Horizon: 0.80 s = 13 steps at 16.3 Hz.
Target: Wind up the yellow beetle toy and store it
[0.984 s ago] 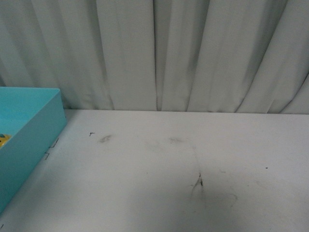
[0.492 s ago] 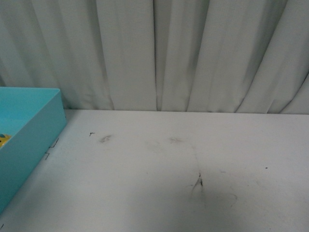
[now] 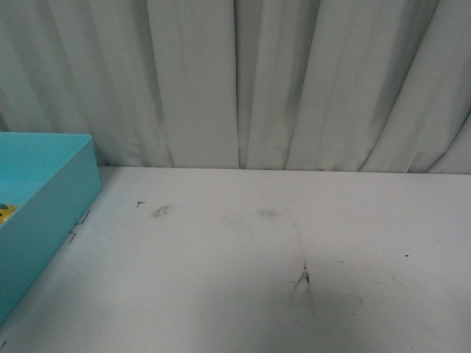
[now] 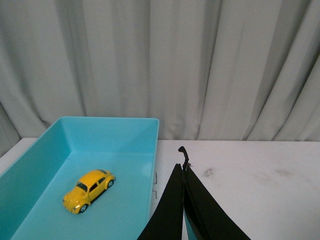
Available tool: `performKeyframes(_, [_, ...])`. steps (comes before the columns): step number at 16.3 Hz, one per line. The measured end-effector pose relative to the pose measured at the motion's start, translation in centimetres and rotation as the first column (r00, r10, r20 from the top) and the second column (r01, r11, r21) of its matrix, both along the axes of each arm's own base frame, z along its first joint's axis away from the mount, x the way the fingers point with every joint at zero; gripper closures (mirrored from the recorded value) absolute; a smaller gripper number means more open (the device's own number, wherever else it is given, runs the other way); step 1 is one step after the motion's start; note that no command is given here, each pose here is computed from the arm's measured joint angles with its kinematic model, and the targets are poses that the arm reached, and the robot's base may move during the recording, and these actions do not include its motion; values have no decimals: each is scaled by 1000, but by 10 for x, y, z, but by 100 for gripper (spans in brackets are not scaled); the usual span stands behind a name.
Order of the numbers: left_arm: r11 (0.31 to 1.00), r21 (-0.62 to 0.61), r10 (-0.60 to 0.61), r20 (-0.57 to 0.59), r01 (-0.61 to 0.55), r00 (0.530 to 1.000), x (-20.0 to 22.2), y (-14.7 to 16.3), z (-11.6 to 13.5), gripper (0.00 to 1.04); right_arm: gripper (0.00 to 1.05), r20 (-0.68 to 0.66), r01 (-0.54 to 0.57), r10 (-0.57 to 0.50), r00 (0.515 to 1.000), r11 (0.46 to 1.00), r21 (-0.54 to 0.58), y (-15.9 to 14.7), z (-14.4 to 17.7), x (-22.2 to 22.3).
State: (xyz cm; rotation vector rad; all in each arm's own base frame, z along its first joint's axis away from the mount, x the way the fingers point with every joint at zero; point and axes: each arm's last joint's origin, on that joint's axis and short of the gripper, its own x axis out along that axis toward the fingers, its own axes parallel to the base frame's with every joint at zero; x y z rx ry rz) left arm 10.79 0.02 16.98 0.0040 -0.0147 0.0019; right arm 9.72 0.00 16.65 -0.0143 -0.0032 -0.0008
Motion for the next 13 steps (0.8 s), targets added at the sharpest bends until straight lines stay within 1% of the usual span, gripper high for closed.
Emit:
performKeyframes(1, [1000,0,0,-40,0,999,-4,0,-4,103,6,0,0,0,1000,1000,0,0,0,0])
performKeyframes(2, [1000,0,0,-40,0,999,-9,0,-6,103,6,0,0,0,1000,1000,0,0,0,0])
performKeyframes(3, [1000,0,-3,8,3,1000,-11,0,0,103,6,0,0,0,1000,1000,0,0,0,0])
performKeyframes(4, [1000,0,-1,-21,1,1000,-10,0,-4,103,6,1,0,0,1000,1000,0,0,0,0])
performKeyframes(7, [1000,0,-2,-13,2,1000,-10,0,-3,103,6,0,0,0,1000,1000,0,0,0,0])
performKeyframes(8, [1000,-2,-2,-13,2,1000,-10,0,-3,102,6,0,0,0,1000,1000,0,0,0,0])
performKeyframes(10, [1000,-1,-2,-13,2,1000,-10,0,-3,78,6,0,0,0,1000,1000,0,0,0,0])
performKeyframes(11, [1000,-1,-2,-14,2,1000,-10,0,-3,60,6,0,0,0,1000,1000,0,0,0,0])
performKeyframes(13, [1000,-1,-2,-14,2,1000,-10,0,-3,40,6,0,0,0,1000,1000,0,0,0,0])
